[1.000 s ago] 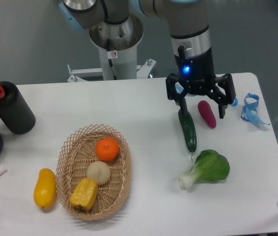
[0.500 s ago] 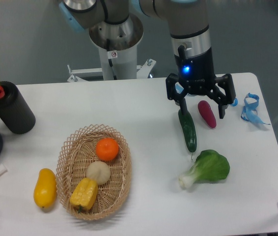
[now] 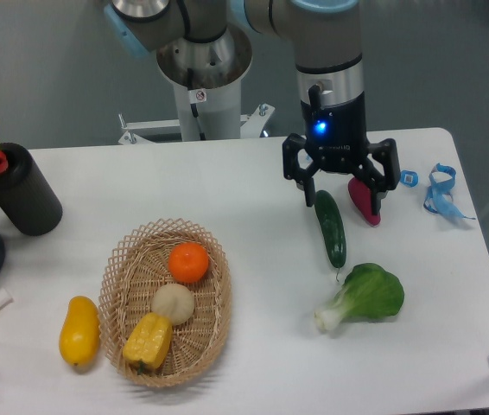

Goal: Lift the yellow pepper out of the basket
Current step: 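Move the open gripper over the basket toward the yellow pepper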

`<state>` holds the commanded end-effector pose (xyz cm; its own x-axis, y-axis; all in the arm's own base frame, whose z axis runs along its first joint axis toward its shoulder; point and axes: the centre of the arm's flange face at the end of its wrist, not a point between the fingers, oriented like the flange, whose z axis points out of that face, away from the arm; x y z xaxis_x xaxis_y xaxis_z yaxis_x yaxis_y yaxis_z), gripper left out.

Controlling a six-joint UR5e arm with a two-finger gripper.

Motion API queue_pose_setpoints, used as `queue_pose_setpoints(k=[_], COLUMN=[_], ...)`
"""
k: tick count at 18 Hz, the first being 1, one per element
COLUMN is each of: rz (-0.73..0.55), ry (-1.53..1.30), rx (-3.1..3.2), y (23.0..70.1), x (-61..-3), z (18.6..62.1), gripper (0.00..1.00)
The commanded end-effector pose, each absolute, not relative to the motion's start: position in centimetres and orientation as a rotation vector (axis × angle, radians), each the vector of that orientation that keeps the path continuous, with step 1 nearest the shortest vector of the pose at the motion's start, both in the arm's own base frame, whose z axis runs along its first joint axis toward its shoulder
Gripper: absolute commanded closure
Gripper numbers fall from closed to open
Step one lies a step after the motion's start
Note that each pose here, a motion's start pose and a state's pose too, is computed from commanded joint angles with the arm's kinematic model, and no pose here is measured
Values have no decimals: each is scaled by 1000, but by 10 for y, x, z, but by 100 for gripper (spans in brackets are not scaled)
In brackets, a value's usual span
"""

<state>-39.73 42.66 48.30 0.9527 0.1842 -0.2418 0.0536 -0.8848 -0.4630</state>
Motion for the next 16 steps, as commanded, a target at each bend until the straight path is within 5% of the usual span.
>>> queue_pose_setpoints(k=[8,16], rz=[176,-19], ry=[-333,-491], rx=[-2536,-2574], y=[464,533], x=[-366,-330], z=[484,432], gripper=[0,0])
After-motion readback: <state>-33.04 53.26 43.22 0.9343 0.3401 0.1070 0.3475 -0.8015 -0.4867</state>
